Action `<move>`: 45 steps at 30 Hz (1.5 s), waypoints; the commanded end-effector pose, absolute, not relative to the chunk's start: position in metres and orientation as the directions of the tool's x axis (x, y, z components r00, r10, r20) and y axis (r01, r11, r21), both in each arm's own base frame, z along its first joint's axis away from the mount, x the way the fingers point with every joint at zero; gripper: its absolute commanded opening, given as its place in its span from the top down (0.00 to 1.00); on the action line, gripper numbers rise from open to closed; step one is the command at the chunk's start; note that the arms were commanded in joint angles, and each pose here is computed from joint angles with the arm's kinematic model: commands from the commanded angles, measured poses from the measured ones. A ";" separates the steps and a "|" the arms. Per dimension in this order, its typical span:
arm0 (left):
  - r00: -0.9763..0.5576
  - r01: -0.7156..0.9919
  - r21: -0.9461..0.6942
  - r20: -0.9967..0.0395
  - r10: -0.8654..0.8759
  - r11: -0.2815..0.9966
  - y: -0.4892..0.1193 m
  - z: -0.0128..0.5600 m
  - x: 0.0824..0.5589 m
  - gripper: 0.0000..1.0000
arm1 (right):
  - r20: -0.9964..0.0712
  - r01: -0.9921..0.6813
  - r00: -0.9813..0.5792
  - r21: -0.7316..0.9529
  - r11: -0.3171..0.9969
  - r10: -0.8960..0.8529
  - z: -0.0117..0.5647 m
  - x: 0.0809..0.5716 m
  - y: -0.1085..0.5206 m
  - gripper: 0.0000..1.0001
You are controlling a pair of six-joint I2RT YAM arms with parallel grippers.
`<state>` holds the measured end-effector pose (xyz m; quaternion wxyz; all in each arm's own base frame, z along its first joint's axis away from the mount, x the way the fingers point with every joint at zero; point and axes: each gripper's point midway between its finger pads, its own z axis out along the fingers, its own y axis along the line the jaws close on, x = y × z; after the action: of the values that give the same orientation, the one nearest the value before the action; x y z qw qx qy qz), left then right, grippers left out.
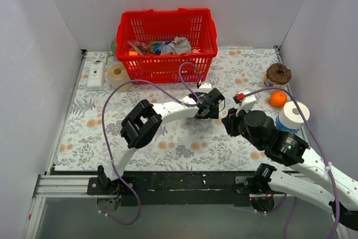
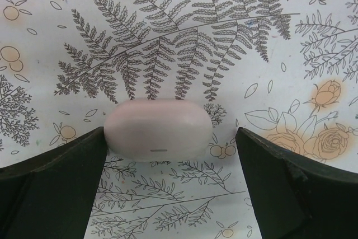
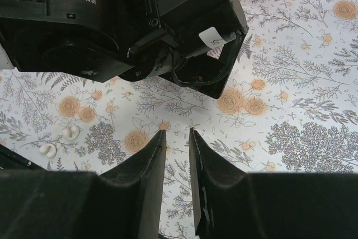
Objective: Insert the wireless bluetooth earbuds into the charging case
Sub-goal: Pick up the charging case at the center of the board.
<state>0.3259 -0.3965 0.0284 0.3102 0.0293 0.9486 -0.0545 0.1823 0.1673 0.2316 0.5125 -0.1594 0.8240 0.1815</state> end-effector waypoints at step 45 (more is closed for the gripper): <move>-0.109 0.852 -0.169 -0.983 -0.148 0.496 -0.291 0.220 0.178 1.00 | -0.880 -0.687 -0.474 0.371 0.625 0.001 0.293 0.157 0.251 0.08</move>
<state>0.2153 -0.2949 0.1919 0.5302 0.1776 0.7497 -0.3541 0.1748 0.2063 0.2463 0.4673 -0.1807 0.8295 0.2467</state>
